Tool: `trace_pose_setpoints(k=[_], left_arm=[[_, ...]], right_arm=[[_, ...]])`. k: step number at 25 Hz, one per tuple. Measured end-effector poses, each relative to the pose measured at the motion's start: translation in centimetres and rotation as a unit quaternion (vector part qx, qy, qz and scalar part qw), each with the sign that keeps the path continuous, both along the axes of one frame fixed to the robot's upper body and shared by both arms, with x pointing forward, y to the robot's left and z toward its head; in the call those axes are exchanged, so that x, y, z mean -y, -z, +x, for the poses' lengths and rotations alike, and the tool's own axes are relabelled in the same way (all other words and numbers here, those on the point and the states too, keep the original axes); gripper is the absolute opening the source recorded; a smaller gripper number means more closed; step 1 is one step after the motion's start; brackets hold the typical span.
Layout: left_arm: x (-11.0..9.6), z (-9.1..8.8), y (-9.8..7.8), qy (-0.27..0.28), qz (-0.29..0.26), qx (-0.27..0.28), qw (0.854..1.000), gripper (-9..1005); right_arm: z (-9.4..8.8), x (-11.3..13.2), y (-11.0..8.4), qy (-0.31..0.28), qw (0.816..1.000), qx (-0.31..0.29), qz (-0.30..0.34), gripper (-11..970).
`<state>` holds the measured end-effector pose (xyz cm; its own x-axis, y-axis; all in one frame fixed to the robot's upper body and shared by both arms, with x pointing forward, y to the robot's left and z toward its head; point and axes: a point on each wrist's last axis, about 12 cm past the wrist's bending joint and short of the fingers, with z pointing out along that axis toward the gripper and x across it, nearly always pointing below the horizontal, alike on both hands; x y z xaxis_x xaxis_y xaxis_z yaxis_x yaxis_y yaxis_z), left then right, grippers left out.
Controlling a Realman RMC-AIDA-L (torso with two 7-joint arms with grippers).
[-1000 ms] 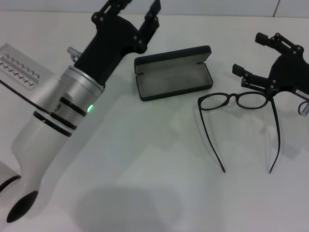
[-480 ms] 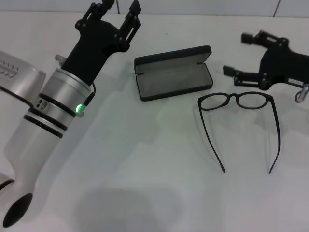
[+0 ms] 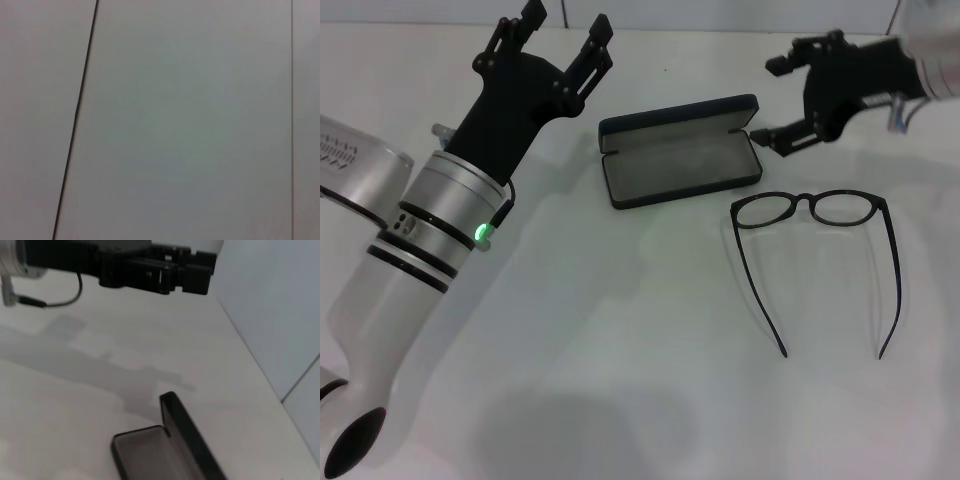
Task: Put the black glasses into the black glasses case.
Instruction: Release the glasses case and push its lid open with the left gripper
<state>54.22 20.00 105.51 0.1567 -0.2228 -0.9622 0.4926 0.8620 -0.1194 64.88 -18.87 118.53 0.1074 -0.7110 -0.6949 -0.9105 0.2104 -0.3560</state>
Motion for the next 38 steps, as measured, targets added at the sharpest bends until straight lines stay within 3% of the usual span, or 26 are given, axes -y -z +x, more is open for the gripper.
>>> trace_pose_setpoints(k=[2, 10, 21, 24, 29, 35, 38], left_arm=[[0.0, 0.0, 0.0, 0.0, 0.0, -0.001, 1.0, 790], [-0.1, -0.1, 0.1, -0.001, -0.001, -0.002, 1.0, 790], [0.5, 0.1, -0.1, 0.007, -0.003, -0.001, 1.0, 789], [0.5, 0.2, -0.2, 0.007, -0.003, -0.001, 1.0, 789], [0.5, 0.1, -0.1, 0.007, -0.003, -0.001, 1.0, 788], [0.4, 0.0, 0.0, 0.006, -0.005, -0.005, 1.0, 788], [0.3, 0.0, 0.1, 0.006, -0.007, -0.008, 1.0, 788]], right_arm=[[0.7, -1.1, -0.9, -0.005, 1.0, 0.013, -0.022, 832], [2.3, -5.2, -2.7, -0.038, 0.993, 0.039, -0.102, 794], [2.7, -7.3, -0.5, -0.046, 0.984, 0.032, -0.171, 742], [3.0, -7.6, 0.4, -0.04, 0.98, 0.056, -0.185, 728], [2.6, -8.2, 1.7, -0.055, 0.974, 0.069, -0.208, 563], [2.7, -8.6, 2.4, -0.051, 0.972, 0.092, -0.21, 555], [2.7, -8.6, 2.8, -0.044, 0.972, 0.107, -0.206, 479]])
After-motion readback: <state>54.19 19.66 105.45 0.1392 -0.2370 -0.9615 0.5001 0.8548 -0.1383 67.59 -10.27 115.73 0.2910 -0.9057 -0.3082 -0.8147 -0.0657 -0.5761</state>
